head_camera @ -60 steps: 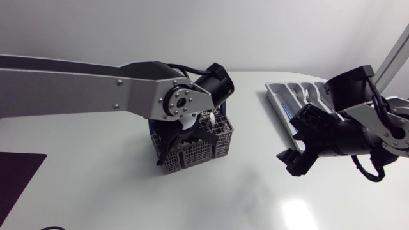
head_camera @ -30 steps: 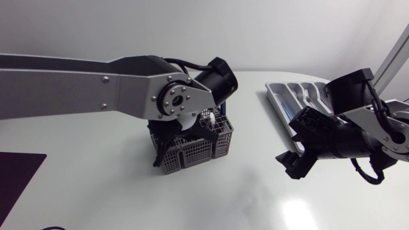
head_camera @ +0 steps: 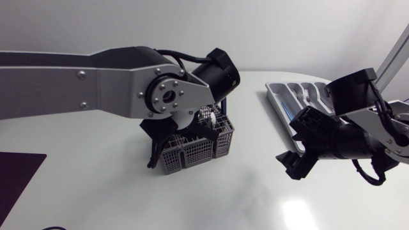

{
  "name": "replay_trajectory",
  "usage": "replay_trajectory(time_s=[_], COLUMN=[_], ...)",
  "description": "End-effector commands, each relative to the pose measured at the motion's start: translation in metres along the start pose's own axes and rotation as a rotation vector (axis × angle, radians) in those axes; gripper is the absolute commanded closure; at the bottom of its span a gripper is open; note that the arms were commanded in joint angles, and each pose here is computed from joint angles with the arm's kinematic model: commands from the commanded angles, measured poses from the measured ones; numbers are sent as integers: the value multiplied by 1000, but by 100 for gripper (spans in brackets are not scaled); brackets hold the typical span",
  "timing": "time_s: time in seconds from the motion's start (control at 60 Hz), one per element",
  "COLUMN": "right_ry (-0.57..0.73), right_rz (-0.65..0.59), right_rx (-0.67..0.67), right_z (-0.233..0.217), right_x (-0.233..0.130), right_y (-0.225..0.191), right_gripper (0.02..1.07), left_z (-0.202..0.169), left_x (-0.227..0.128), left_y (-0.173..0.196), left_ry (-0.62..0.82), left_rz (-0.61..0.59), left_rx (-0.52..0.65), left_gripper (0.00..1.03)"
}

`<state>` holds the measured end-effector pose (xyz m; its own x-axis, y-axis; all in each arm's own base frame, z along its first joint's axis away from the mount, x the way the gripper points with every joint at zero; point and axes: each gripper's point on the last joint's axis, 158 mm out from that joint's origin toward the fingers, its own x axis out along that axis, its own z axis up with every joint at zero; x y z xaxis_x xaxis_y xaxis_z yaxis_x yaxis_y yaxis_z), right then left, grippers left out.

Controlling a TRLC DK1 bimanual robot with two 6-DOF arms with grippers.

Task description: Unload the cutlery basket into the drawer organizer.

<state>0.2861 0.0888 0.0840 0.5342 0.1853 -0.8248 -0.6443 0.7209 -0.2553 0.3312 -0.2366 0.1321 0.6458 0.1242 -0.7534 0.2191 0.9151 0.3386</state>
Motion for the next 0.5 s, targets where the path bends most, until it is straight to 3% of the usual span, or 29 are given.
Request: replay_trajectory(time_s=[0.0, 0.483], right_ry=[17, -31], right_rz=[10, 0], right_rx=[15, -23], right_z=[-9, 5], right_x=[3, -9], right_y=[8, 16], right_gripper=[13, 13], left_z=[10, 12], left_x=[-14, -47], left_y=[6, 24], left_ry=[-39, -100], left_rz=[-3, -37], left_rx=[-13, -22], left_gripper=[99, 99])
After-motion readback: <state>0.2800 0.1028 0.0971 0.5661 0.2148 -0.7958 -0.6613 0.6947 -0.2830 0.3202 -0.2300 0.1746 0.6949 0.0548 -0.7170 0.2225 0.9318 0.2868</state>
